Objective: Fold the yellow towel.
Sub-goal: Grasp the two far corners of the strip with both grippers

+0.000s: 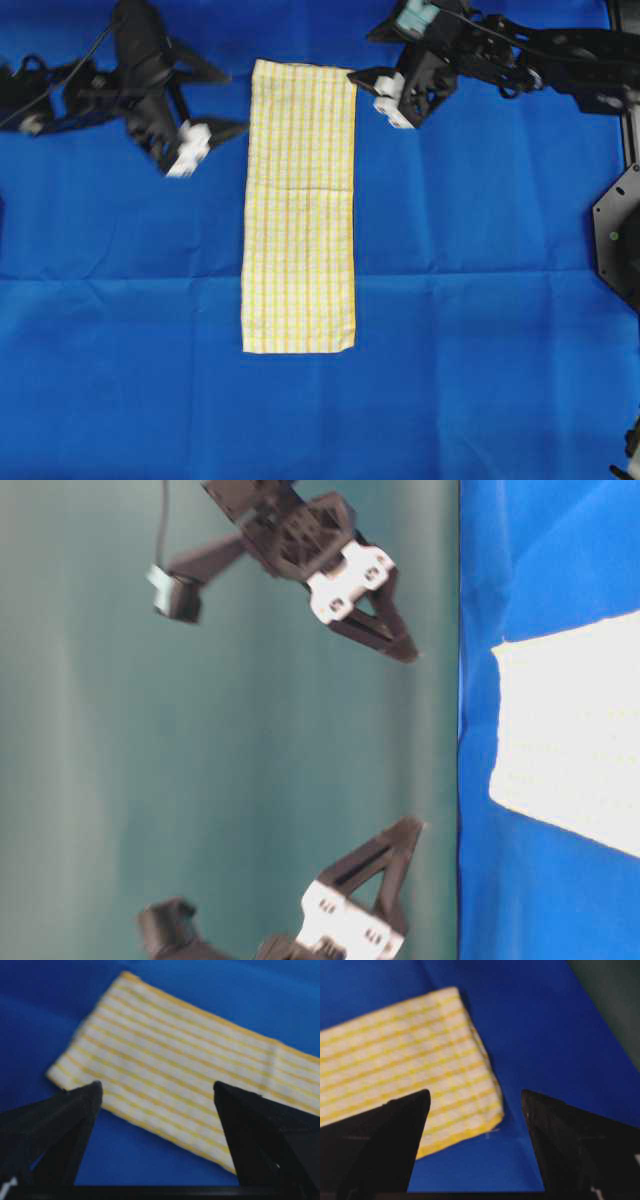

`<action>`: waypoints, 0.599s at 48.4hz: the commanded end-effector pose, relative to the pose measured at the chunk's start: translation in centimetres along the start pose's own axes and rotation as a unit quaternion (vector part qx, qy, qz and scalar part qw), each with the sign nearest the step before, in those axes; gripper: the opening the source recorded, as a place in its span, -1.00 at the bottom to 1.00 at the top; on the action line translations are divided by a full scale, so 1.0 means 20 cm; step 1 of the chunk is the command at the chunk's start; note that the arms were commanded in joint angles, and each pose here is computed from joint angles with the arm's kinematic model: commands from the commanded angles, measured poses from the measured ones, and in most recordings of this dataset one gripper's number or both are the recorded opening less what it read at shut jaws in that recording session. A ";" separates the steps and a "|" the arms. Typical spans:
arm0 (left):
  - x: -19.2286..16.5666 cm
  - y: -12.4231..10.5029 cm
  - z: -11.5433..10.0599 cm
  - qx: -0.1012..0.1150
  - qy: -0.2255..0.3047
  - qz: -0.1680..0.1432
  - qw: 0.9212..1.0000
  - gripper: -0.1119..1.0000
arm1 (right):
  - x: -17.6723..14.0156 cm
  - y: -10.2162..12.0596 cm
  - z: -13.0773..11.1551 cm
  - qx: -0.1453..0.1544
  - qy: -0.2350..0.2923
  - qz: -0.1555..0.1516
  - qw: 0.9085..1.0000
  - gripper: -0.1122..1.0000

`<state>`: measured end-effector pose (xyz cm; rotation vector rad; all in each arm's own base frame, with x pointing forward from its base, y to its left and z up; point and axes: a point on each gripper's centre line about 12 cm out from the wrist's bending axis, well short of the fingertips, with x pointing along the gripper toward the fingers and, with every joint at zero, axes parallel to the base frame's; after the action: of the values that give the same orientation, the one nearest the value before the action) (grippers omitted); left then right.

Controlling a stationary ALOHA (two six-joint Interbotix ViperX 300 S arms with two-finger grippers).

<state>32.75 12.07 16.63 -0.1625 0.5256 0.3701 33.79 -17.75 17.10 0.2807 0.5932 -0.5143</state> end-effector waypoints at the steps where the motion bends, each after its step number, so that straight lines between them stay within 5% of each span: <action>1: 0.08 0.05 0.06 0.002 -0.009 0.012 1.000 0.80 | 0.03 -0.01 0.05 0.005 -0.010 -0.003 1.000 0.57; 16: 0.38 0.25 0.01 -0.010 0.018 0.053 0.998 0.83 | 0.23 -0.08 -0.06 0.017 0.035 -0.019 0.999 0.59; 29: 0.51 0.29 -0.11 -0.015 0.044 0.058 0.997 0.78 | 0.35 -0.09 -0.12 0.027 0.058 -0.024 0.998 0.58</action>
<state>37.06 19.61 8.43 -0.1868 0.6500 0.4865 35.95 -20.40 9.72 0.3515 0.7420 -0.5564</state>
